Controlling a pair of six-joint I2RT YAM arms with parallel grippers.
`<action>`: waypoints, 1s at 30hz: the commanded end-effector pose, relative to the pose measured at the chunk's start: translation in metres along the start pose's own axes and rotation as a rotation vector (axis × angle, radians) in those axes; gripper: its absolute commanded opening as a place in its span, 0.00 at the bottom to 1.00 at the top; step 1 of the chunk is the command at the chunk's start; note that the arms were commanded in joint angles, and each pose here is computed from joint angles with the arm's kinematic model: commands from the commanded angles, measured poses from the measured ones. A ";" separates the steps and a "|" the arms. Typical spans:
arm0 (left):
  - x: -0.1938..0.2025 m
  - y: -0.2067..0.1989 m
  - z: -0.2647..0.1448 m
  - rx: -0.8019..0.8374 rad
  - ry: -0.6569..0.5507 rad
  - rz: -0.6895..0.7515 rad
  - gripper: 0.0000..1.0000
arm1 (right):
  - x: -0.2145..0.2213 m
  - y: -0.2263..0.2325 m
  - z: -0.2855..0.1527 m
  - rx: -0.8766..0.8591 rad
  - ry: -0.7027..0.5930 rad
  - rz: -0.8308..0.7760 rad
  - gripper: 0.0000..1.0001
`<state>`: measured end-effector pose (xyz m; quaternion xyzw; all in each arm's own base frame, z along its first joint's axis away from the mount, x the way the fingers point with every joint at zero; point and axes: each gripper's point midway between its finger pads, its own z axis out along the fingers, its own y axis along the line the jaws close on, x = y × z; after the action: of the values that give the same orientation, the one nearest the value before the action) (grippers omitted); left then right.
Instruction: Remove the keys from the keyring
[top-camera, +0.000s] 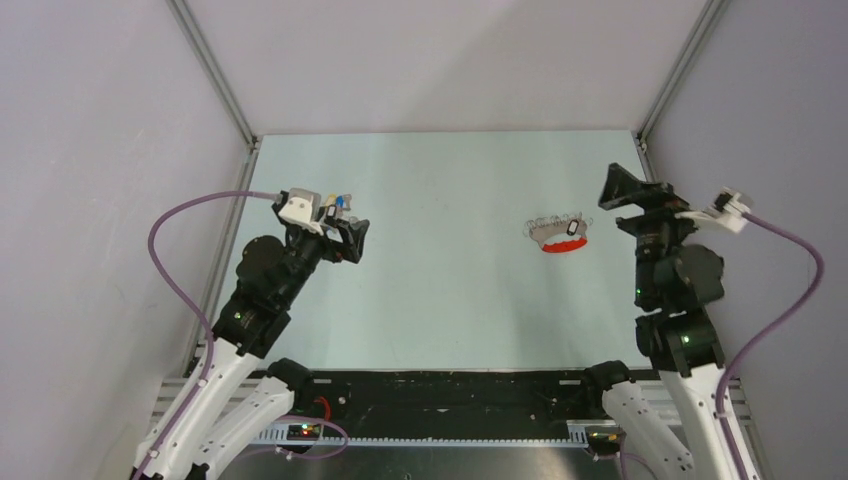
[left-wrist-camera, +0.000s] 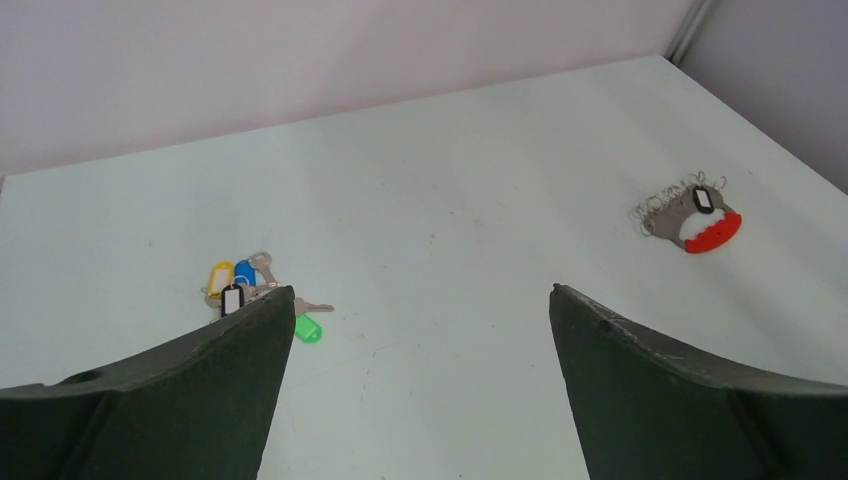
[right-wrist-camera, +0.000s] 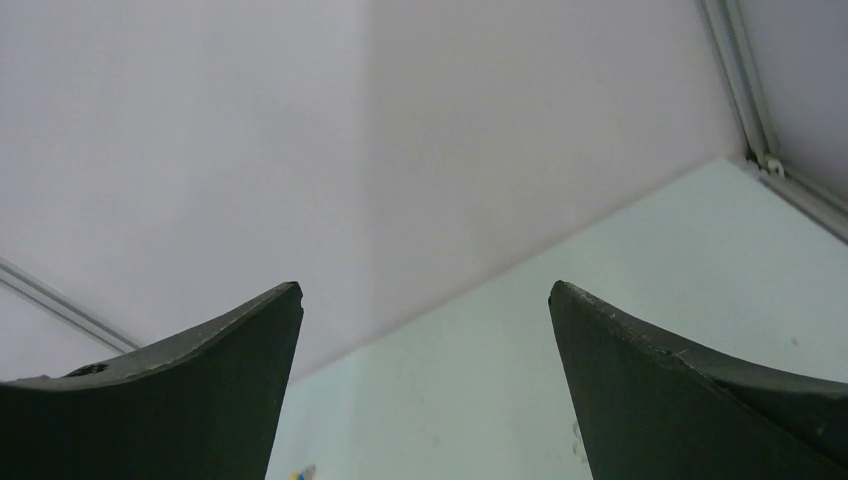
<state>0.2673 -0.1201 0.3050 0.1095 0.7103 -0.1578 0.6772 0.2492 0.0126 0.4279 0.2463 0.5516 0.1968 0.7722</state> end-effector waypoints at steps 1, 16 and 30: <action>-0.023 -0.012 -0.006 0.069 -0.057 0.028 1.00 | 0.023 0.003 0.011 0.014 0.113 -0.009 1.00; -0.023 0.006 -0.004 -0.036 -0.059 0.001 1.00 | 0.139 -0.082 0.060 0.494 0.460 -0.085 0.99; -0.023 0.005 -0.003 -0.040 -0.052 -0.029 1.00 | 0.261 -0.189 0.071 0.997 0.877 -0.099 0.83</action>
<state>0.2683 -0.1147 0.3053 0.0978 0.7117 -0.1477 0.6798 0.4013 0.0008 0.1635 0.4159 0.8335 -0.0019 0.3637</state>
